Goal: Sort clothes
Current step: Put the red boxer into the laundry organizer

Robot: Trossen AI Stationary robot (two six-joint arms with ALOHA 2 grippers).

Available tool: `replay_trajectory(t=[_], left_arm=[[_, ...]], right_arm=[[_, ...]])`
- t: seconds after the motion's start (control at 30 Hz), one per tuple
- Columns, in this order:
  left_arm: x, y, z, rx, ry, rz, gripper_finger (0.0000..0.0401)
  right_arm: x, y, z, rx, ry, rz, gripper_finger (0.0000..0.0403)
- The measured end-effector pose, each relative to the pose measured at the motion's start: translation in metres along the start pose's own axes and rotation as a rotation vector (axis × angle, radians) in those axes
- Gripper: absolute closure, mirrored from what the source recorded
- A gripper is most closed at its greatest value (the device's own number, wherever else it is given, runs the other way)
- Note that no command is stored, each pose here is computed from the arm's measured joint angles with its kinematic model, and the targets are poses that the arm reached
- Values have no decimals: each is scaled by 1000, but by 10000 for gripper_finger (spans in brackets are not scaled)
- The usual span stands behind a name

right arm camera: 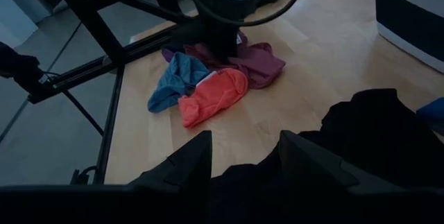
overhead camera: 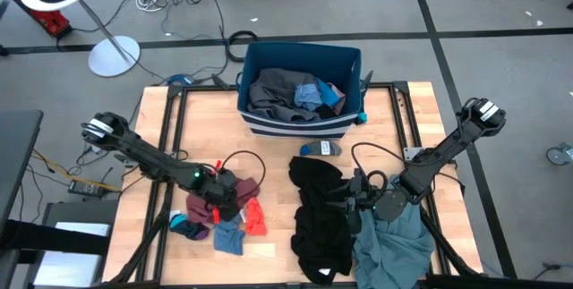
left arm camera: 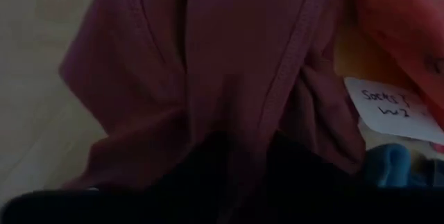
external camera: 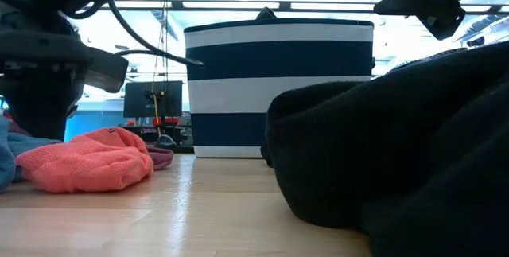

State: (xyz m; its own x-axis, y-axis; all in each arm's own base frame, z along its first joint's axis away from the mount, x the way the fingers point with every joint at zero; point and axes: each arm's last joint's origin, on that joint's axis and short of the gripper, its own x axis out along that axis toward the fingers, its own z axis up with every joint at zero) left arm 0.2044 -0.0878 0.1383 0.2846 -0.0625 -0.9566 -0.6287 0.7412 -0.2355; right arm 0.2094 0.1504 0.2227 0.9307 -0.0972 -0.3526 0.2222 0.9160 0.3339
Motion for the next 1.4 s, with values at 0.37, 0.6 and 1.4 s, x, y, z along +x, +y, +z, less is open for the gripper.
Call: replay_trajectory(t=[0.37, 0.6, 1.4], left_arm=[[-36, -7, 8, 55, -42, 58, 389], [-101, -22, 23, 128, -99, 186, 390], [-326, -31, 117, 243, -834, 69, 391]], right_arm=[[0, 0, 0, 4, -3, 2, 233], [0, 0, 0, 3, -3, 2, 233], [0, 0, 0, 4, -4, 2, 233]])
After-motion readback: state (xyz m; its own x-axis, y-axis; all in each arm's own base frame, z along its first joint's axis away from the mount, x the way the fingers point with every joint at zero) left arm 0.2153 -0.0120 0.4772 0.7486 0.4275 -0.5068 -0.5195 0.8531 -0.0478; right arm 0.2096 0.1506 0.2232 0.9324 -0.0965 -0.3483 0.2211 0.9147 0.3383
